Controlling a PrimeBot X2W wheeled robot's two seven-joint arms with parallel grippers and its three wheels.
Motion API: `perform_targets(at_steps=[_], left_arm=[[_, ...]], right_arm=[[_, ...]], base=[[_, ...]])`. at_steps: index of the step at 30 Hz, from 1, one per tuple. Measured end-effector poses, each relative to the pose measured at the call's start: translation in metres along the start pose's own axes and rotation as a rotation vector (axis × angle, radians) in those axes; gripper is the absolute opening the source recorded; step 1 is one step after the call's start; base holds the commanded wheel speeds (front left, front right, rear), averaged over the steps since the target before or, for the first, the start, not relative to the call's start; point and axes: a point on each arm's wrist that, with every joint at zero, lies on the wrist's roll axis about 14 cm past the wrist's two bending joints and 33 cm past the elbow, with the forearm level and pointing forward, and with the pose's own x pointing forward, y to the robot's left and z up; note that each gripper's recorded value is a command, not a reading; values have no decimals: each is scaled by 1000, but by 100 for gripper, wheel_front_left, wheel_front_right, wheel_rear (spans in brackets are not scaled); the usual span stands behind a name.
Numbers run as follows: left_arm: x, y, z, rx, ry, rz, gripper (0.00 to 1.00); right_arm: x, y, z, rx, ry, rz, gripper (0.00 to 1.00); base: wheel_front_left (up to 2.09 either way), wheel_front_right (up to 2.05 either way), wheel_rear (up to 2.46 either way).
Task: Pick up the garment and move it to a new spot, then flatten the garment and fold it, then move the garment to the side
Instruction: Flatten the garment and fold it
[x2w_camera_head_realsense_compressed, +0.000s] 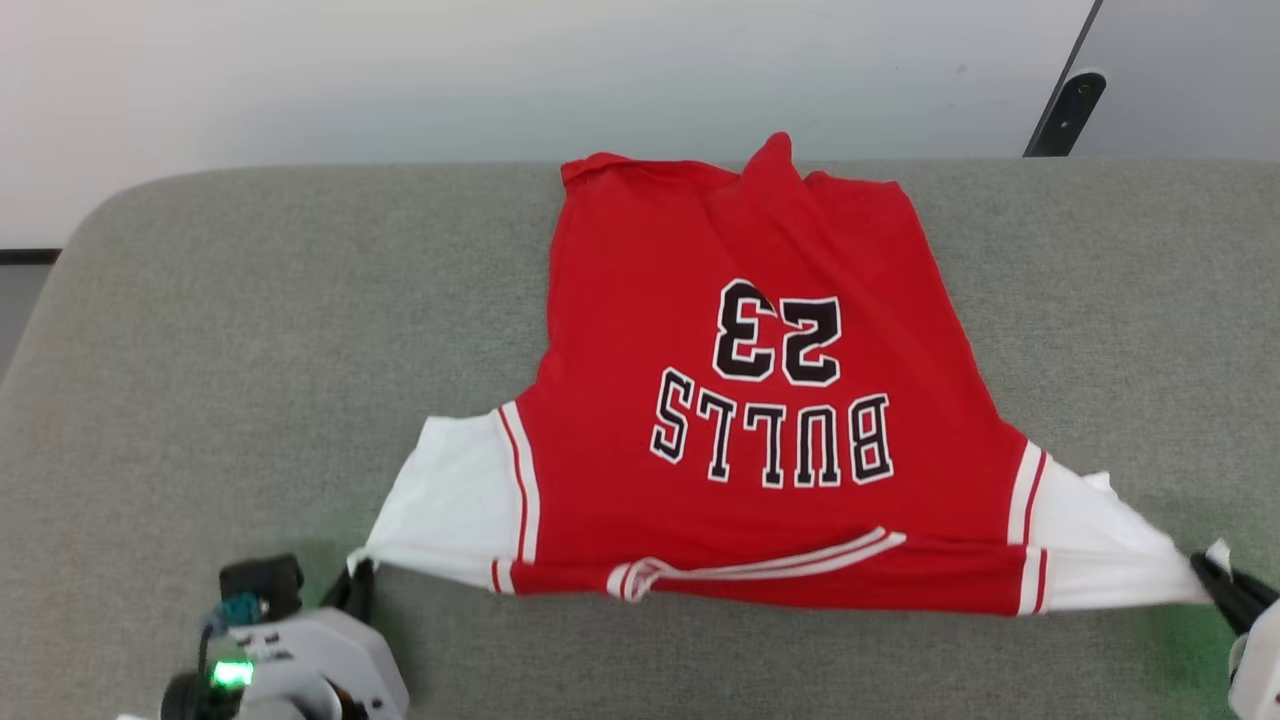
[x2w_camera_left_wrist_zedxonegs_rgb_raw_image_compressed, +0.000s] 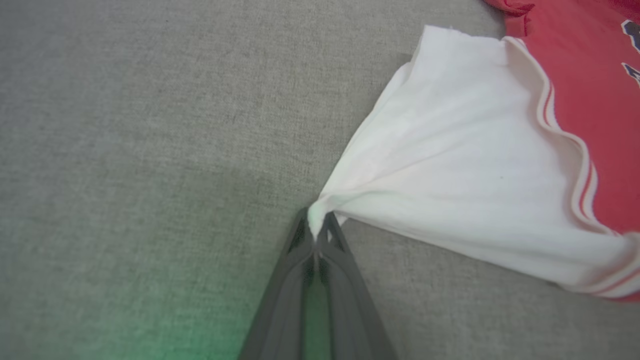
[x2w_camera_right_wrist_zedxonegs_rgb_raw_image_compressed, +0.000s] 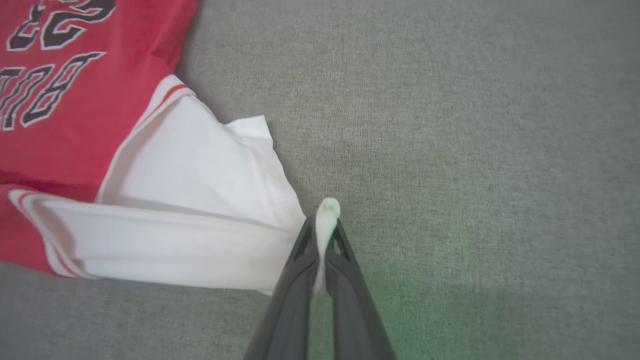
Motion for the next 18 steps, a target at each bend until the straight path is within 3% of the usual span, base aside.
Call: perform_targets(at_steps=[18], left_arm=[[-48,-51,-38,6,166,-80,0]], right_arm=[[-7,32,-28,-102,109,98,0]], base=[[0,0,0]])
